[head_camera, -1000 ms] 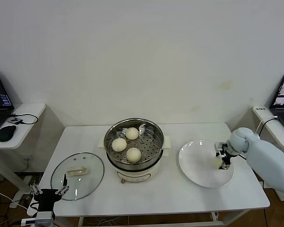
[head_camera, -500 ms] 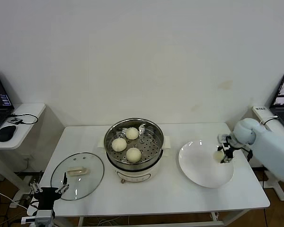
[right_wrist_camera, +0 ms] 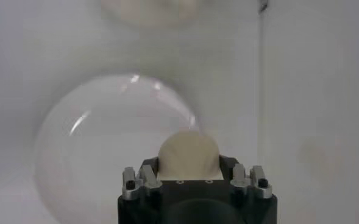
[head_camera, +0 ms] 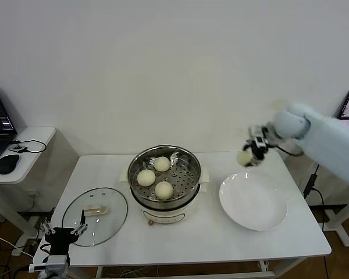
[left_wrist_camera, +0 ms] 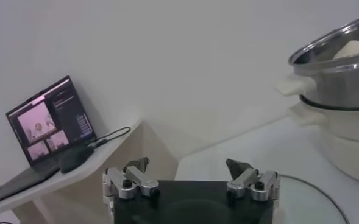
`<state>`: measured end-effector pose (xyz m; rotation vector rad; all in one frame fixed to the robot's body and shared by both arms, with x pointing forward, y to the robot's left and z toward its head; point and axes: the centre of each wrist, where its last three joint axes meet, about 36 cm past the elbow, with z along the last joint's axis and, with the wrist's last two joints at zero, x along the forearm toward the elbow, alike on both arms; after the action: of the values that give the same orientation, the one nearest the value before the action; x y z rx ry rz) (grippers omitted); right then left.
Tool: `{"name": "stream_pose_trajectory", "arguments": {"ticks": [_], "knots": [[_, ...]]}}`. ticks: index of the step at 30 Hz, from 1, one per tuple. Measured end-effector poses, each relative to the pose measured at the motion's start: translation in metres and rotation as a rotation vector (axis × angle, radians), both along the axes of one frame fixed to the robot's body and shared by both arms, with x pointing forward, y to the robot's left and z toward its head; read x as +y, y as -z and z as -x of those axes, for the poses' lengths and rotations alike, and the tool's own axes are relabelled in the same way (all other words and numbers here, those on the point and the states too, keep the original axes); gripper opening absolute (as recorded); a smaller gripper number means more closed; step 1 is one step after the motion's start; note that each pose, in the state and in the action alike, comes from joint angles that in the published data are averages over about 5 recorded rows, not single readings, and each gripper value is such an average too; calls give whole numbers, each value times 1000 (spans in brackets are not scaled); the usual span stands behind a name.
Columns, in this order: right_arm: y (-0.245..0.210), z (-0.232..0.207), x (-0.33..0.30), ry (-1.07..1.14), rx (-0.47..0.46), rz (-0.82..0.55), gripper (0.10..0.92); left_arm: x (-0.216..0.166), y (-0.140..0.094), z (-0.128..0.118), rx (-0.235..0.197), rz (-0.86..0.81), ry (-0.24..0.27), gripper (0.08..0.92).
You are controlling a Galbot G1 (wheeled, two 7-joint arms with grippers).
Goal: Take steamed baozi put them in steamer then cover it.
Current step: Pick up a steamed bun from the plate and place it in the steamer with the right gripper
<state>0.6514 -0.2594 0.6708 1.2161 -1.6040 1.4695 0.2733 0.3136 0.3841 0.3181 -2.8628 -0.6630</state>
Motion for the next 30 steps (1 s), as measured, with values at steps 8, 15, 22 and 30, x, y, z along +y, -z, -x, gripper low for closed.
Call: {"name": "stream_pose_trajectory", "arguments": {"ticks": [8,15,22,30], "knots": [[-9,-6,99,-47,38,-58,628,3,1,2,-4,2,-16,823],[6,-8,164,-57,69,-50,628,3,0,2,-9,7,-23,823],[36,-11,191,-27,95,-11,628,4,0,1,-14,8,-28,823],[65,-13,208,-9,108,12,628,3,0,0,-17,11,-27,823]]}}
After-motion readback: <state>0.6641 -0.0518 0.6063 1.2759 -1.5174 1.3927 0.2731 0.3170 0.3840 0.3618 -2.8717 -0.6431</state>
